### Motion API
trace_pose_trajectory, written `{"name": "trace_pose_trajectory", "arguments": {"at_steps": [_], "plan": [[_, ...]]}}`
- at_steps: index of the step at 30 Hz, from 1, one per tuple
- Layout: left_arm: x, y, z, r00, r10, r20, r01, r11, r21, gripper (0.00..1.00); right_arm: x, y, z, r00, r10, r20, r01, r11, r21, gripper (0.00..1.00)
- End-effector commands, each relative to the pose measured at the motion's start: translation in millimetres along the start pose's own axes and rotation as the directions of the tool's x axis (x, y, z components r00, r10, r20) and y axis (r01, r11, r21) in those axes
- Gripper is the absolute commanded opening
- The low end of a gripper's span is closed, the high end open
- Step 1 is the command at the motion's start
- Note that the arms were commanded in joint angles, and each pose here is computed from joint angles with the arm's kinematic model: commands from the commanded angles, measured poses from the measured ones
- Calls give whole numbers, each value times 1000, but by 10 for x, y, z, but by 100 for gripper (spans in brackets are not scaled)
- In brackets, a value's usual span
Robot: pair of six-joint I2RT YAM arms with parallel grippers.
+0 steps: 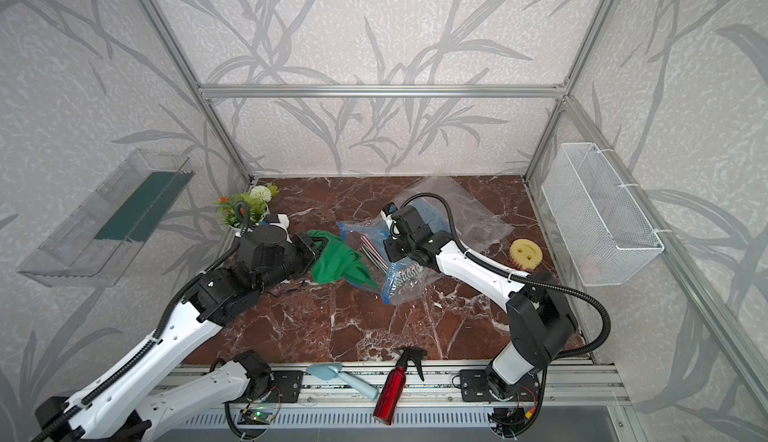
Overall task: Take the tank top out of the vacuum bag
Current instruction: Take out the tank top from the vacuum bag, then place the tank top at the center of the board.
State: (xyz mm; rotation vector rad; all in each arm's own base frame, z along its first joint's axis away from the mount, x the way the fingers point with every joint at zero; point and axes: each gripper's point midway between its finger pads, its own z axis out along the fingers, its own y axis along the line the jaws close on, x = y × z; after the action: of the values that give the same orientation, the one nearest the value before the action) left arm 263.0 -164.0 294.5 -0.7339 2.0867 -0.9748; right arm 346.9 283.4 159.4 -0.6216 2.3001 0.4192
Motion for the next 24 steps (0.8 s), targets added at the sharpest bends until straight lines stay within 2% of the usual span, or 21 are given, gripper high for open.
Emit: {"name": "trace_pose_trajectory", "arguments": {"at_steps": [1, 10, 24], "plan": [[-242, -160, -203, 995, 7, 100, -10, 999, 32, 0, -65, -9, -7, 1000, 4, -1, -4, 1000, 3, 0], [-466, -240, -292, 979, 92, 182, -91, 996, -14, 0, -72, 8, -26, 1000, -2, 0, 2, 1000, -6, 0], [-877, -28, -152, 970, 101, 223, -84, 993, -81, 0, -40, 39, -37, 1000, -5, -7, 4, 1000, -27, 0]]}}
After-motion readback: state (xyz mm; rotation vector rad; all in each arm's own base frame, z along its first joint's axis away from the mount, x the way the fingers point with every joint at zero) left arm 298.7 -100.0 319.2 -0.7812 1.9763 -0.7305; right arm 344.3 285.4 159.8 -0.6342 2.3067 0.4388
